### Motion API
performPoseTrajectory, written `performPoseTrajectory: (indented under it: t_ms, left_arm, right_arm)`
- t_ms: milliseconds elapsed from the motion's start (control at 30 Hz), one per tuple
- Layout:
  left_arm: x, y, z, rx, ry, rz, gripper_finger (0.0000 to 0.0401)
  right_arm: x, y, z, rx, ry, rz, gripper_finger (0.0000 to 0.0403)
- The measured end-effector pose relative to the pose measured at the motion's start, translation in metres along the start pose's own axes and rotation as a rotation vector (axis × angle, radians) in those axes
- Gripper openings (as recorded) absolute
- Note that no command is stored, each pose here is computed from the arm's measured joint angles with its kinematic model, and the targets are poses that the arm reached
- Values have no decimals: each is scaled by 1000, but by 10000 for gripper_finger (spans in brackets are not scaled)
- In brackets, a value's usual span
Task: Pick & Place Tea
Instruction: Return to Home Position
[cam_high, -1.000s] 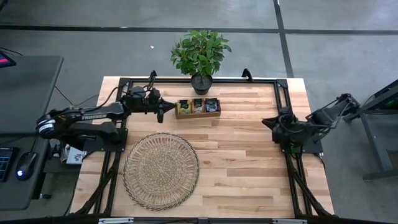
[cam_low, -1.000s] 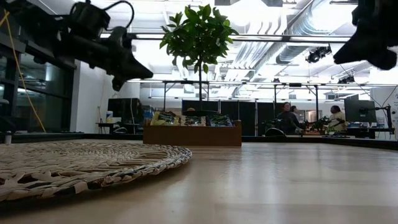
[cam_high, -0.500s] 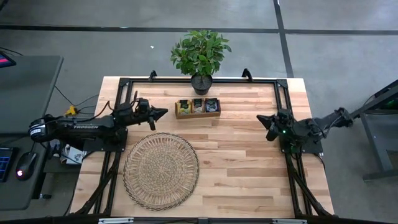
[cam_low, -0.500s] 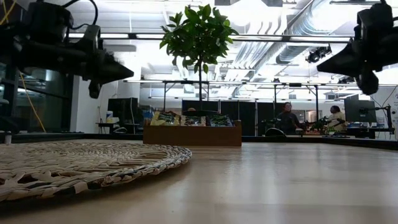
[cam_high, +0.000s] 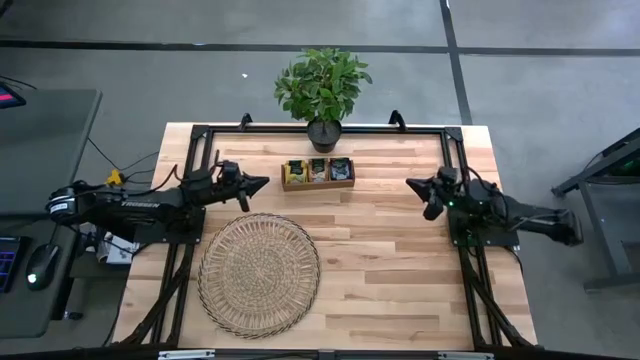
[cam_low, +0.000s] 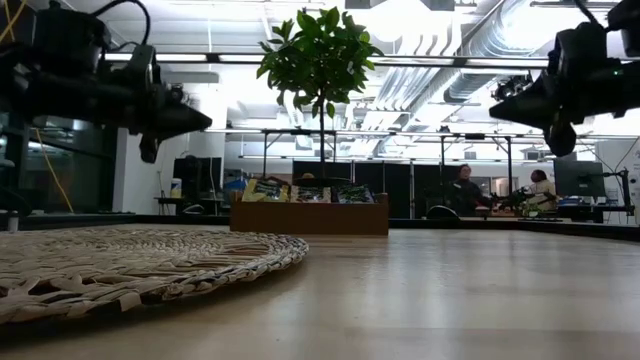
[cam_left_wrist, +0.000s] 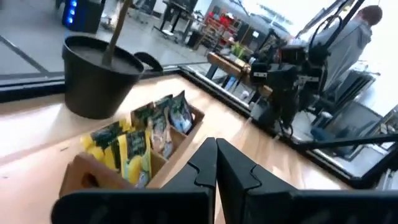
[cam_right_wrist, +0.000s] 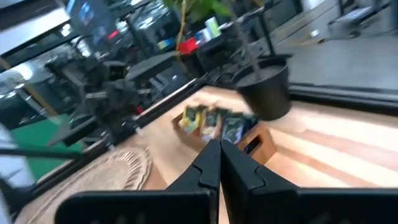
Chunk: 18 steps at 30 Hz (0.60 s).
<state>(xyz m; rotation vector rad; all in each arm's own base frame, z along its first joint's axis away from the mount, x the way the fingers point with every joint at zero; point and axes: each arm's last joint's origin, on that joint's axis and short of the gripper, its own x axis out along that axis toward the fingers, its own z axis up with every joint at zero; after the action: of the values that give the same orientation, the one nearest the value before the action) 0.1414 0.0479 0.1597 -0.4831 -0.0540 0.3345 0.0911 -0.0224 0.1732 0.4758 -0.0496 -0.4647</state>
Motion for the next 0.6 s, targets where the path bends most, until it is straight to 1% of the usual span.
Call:
performPoseTrajectory:
  t_ms: [167, 400, 600]
  left_arm:
    - [-1, -2, 1, 7, -5, -26, 0]
    - [-1, -1, 0, 28, 2, -25, 0]
    - [-3, -8, 14, 81, -153, -84, 0]
  right_arm:
    - [2, -4, 0, 3, 50, 39, 1]
    - [2, -5, 0, 8, 49, 37, 0]
    - [0, -4, 3, 13, 17, 55, 0]
